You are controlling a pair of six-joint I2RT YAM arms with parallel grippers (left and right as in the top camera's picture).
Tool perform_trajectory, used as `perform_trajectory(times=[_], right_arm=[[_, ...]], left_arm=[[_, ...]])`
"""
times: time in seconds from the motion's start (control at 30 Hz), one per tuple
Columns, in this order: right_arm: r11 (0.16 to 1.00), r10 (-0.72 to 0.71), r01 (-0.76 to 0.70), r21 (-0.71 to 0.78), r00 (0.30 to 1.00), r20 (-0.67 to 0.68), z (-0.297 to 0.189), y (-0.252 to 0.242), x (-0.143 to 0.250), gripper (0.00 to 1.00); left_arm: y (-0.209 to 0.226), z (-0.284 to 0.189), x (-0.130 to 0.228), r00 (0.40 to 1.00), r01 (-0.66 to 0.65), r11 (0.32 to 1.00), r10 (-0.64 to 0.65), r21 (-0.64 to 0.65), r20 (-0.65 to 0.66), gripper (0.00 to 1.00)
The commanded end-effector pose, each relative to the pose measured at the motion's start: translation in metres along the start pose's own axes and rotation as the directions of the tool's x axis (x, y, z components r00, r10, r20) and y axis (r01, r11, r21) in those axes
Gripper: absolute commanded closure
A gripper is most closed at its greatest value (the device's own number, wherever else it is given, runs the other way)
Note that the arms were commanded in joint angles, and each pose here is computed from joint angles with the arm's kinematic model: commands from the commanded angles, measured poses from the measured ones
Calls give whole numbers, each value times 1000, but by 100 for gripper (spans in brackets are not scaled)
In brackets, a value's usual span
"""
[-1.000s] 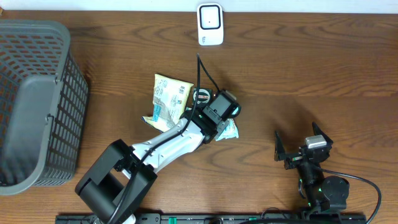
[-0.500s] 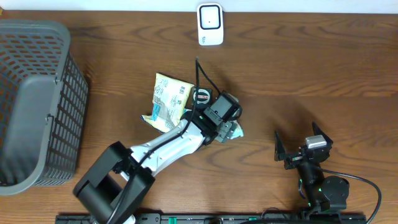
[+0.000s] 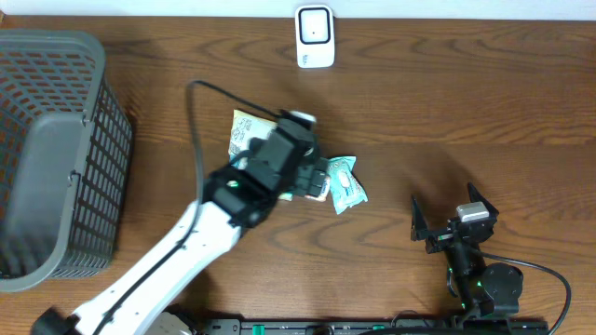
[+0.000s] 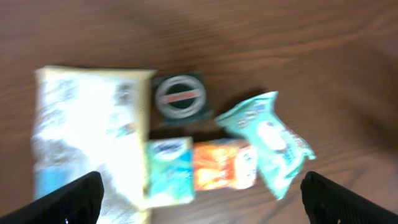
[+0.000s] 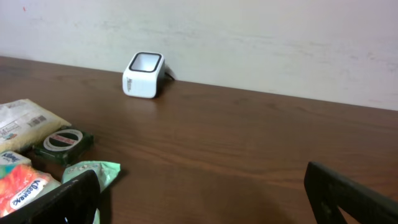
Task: Scan the item barcode
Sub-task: 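Carry the orange Kleenex pack to the table center, release, retract left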
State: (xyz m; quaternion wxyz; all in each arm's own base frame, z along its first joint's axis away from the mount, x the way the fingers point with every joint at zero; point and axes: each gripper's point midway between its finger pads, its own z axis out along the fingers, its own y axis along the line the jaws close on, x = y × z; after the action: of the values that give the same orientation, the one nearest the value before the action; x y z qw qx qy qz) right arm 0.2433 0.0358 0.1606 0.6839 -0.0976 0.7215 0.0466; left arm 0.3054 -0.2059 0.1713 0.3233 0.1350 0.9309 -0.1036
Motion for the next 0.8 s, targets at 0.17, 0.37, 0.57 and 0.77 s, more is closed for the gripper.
perform_trajectory(times=[0.17,0.37,0.57,0.77], right_arm=[[1000,7,-7,9,1000,-5,0,-2,2,1],[1000,7,-7,9,1000,-5,0,-2,2,1],[999,-34,34,38,999,-6,0,-7,2,1],[999,-44,45,-13,994,102,-1,2,-25,1]], left_arm=[[85,-25,11,977,203,970,-211,-135,-45,2],[143,-34,23,935,330,910,-352,-253,-47,2],[180,-40,24,891,435,861,-454,-265,-12,2],[216,-47,30,835,533,795,-550,-288,28,2]])
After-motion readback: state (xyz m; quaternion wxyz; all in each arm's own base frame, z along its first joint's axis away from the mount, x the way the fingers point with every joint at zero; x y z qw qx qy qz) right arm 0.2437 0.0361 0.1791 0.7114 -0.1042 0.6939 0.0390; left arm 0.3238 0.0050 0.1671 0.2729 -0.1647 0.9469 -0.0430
